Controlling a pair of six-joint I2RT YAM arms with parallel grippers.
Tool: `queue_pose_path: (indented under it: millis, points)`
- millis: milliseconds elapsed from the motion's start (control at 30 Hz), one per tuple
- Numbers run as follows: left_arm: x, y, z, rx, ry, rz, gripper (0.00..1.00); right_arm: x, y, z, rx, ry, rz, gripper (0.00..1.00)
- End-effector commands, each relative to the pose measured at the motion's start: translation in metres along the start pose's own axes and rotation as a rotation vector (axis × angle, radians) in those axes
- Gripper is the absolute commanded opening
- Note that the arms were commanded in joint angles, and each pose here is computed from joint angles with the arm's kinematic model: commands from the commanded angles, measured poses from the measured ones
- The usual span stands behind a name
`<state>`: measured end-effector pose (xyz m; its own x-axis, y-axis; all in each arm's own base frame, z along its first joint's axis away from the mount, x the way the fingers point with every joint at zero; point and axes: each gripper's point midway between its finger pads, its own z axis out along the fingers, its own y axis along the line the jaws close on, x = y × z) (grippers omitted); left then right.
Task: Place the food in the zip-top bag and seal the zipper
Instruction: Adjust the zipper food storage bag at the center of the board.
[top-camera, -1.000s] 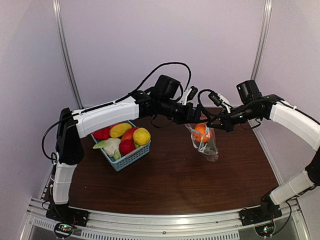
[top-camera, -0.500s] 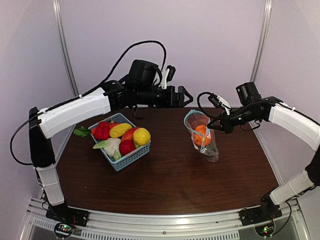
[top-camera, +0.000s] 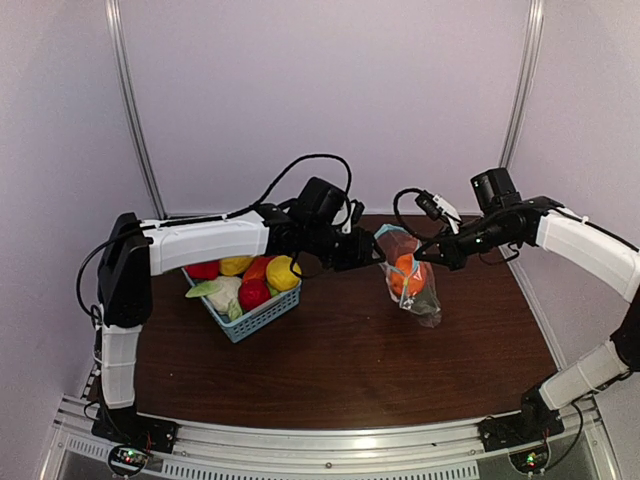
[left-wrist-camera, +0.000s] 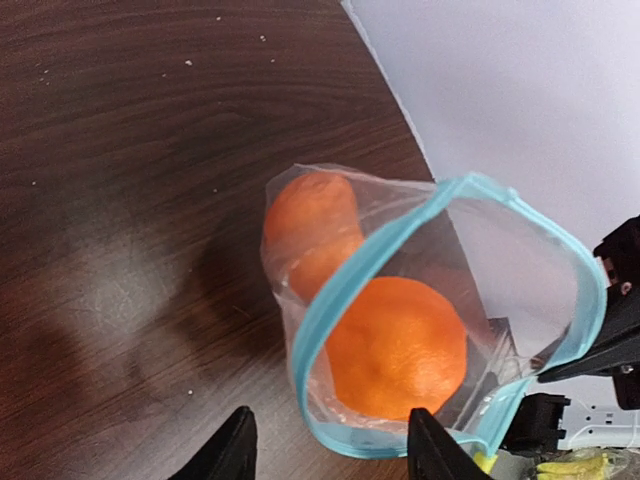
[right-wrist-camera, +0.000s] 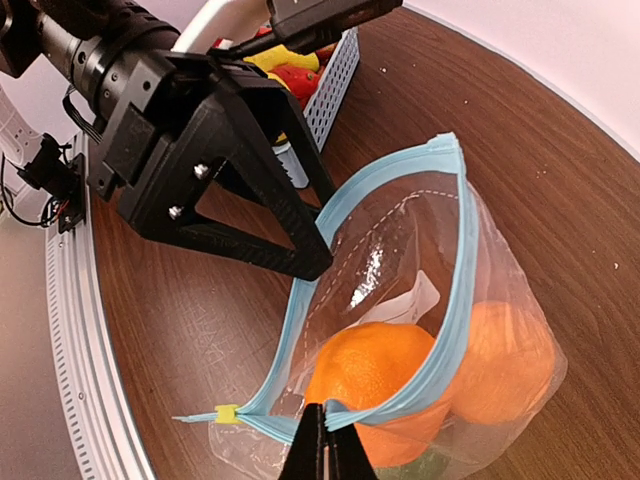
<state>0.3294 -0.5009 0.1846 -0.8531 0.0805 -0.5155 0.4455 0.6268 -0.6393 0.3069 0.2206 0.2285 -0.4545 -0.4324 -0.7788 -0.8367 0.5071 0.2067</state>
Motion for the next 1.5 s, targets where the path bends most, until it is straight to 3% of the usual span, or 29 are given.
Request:
queue_pose_path:
  millis: [0, 133, 233, 367, 400, 467, 533, 600, 667, 733, 833, 933, 1033, 1400, 1467]
  points:
    - [-0.013, -0.022, 0.001, 0.140, -0.020, -0.041, 0.52, -0.001, -0.001, -0.002, 0.028, -0.016, -0.033, 0.00]
    - [-0.017, -0.025, -0.002, 0.149, -0.041, -0.047, 0.50, 0.002, -0.001, 0.000, 0.032, -0.013, -0.038, 0.00]
    - [-0.016, -0.018, 0.006, 0.149, -0.021, -0.066, 0.40, 0.001, 0.000, 0.001, 0.023, -0.017, -0.040, 0.00]
    - [-0.013, -0.013, 0.017, 0.157, 0.010, -0.094, 0.12, 0.000, 0.001, 0.003, 0.017, -0.014, -0.039, 0.00]
    - [-0.014, -0.013, 0.018, 0.154, 0.007, -0.092, 0.00, 0.000, 0.001, 0.002, 0.017, -0.015, -0.040, 0.00]
    - [-0.021, -0.017, 0.013, 0.146, -0.006, -0.075, 0.00, -0.003, 0.001, 0.001, 0.022, -0.017, -0.041, 0.00]
    - [-0.039, -0.053, -0.013, 0.193, -0.042, -0.016, 0.00, -0.013, 0.005, -0.006, 0.017, -0.030, -0.043, 0.00]
    - [-0.063, -0.103, -0.057, 0.182, -0.192, 0.133, 0.00, -0.022, -0.001, -0.013, 0.067, -0.046, -0.043, 0.00]
    - [-0.080, -0.098, -0.071, 0.051, -0.307, 0.230, 0.00, -0.014, -0.029, -0.011, 0.206, 0.000, -0.033, 0.00]
    - [-0.082, -0.069, -0.059, 0.010, -0.228, 0.191, 0.00, -0.014, -0.029, -0.010, 0.180, 0.039, -0.018, 0.00]
    - [-0.059, -0.085, -0.054, 0.011, -0.197, 0.274, 0.00, -0.029, -0.031, -0.020, 0.233, -0.003, -0.012, 0.00]
    - [-0.037, -0.075, -0.027, 0.092, -0.068, 0.190, 0.00, -0.032, -0.038, -0.022, 0.259, 0.017, -0.025, 0.00]
    - [-0.041, -0.059, -0.022, -0.015, -0.138, 0.225, 0.00, -0.040, -0.040, -0.026, 0.291, -0.032, -0.023, 0.00]
    - [-0.054, -0.063, -0.027, 0.113, -0.149, 0.183, 0.00, -0.029, -0.042, -0.013, 0.257, 0.002, 0.021, 0.00]
    - [-0.050, -0.070, -0.024, 0.176, -0.142, 0.163, 0.00, -0.030, -0.048, -0.007, 0.263, 0.004, 0.048, 0.10]
